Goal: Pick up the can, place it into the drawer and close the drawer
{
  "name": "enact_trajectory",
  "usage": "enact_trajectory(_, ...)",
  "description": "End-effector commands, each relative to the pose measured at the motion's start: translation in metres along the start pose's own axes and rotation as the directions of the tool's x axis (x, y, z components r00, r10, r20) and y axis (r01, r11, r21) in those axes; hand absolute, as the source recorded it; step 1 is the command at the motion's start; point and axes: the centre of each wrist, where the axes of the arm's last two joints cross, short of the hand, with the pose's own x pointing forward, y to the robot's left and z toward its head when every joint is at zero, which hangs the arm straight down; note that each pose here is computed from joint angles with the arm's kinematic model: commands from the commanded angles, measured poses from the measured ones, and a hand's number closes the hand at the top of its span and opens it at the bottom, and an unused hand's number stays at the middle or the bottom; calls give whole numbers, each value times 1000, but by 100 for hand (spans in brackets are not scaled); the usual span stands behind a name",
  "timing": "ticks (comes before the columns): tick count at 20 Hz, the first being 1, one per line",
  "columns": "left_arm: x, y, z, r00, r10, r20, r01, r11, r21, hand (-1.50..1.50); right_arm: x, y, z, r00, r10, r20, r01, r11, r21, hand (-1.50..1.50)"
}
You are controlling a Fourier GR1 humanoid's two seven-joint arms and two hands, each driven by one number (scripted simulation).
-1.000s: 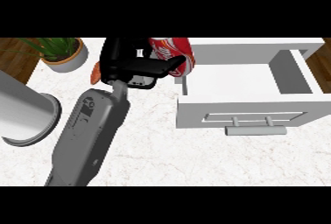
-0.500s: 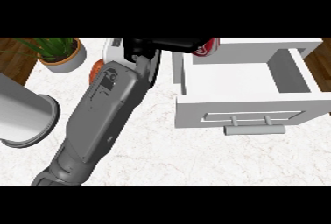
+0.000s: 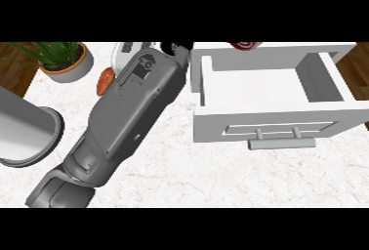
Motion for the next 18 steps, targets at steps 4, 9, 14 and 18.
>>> enact_trajectory(4,10,-31,-6,1000,-23,-9,23,1000,9,150,-6,-9,0,1000,4,-1,-4,1000,13,-150)
enact_trajectory(9,-3,-31,-8,999,-26,-41,26,1000,13,150,2,4,4,1000,24,-11,-24,1000,1,-150)
enact_trajectory(14,-12,-35,-8,997,-69,-35,70,997,45,150,9,10,-2,1000,-6,13,6,1000,28,-150)
enact_trajectory(18,-24,-31,-7,995,-60,-85,63,997,34,150,-2,2,-7,1000,-14,15,13,1000,20,-150)
